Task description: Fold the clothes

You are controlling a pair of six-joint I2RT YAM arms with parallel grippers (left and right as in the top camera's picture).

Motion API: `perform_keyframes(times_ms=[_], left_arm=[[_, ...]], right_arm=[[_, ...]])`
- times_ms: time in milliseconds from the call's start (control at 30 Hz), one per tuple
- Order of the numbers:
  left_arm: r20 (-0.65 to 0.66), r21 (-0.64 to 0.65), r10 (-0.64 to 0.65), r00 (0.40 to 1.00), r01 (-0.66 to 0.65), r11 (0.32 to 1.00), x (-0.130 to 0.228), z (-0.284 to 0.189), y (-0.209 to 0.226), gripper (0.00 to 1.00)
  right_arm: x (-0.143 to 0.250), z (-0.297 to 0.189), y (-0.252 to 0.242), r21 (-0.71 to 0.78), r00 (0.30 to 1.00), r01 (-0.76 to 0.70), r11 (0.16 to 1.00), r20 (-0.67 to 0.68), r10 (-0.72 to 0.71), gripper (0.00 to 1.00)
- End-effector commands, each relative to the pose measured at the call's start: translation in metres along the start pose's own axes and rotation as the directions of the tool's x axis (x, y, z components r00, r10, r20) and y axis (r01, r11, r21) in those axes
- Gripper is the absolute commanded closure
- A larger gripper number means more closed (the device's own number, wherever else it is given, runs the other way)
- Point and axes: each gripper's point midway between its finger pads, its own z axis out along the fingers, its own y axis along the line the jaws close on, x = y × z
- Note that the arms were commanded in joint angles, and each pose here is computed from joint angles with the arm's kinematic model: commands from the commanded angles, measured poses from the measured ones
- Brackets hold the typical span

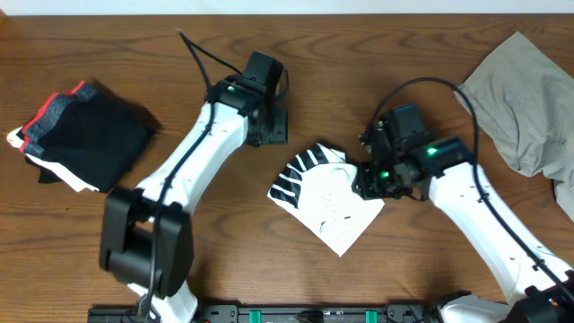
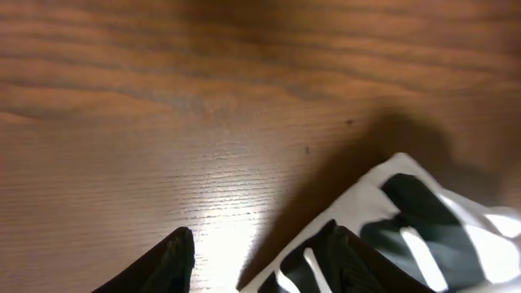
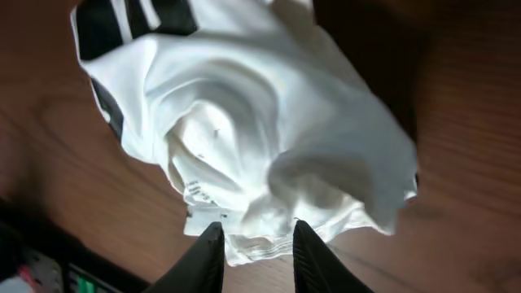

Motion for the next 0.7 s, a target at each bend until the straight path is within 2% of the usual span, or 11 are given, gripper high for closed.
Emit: perform_keyframes(times_ms=[0,200,267,433,567,667], left_arm=[[-0.038,0.063,0.014,0.999,-0.012,0.998,0.004,0.008,-0.011,0.45],[-0.041,0.083,0.051,0.998,-0.047,0.995,0.008,0.012,-0.025,0.45],[-0.041,0.087,0.068,0.997,-0.064,0.994,0.010,0.013,-0.030,0.44],[-0.052,0.091,0.093,0.994,-0.088,0.992,0.017,0.014,-0.039,0.44],[-0.072,0.086,0.100,0.992,-0.094,0.992,0.023,0.014,-0.040,0.44],[-0.084,0.082,0.100,0.991,-0.093,0.992,0.026,0.014,-0.039,0.44]], right_arm=[[0.002,0.004,-0.005,0.071,0.999,0.041,0.997,-0.001,-0.041,0.73],[0.005,0.017,-0.015,0.114,0.999,0.039,0.993,-0.033,-0.036,0.72],[0.002,0.024,-0.026,0.172,0.999,0.036,0.984,-0.028,-0.032,0.72],[-0.010,0.040,-0.062,0.340,0.999,-0.039,0.940,0.002,0.040,0.71],[0.004,0.061,-0.086,0.407,0.986,-0.113,0.906,-0.068,0.153,0.74],[0.017,0.074,-0.099,0.446,0.965,-0.156,0.881,-0.121,0.232,0.72]])
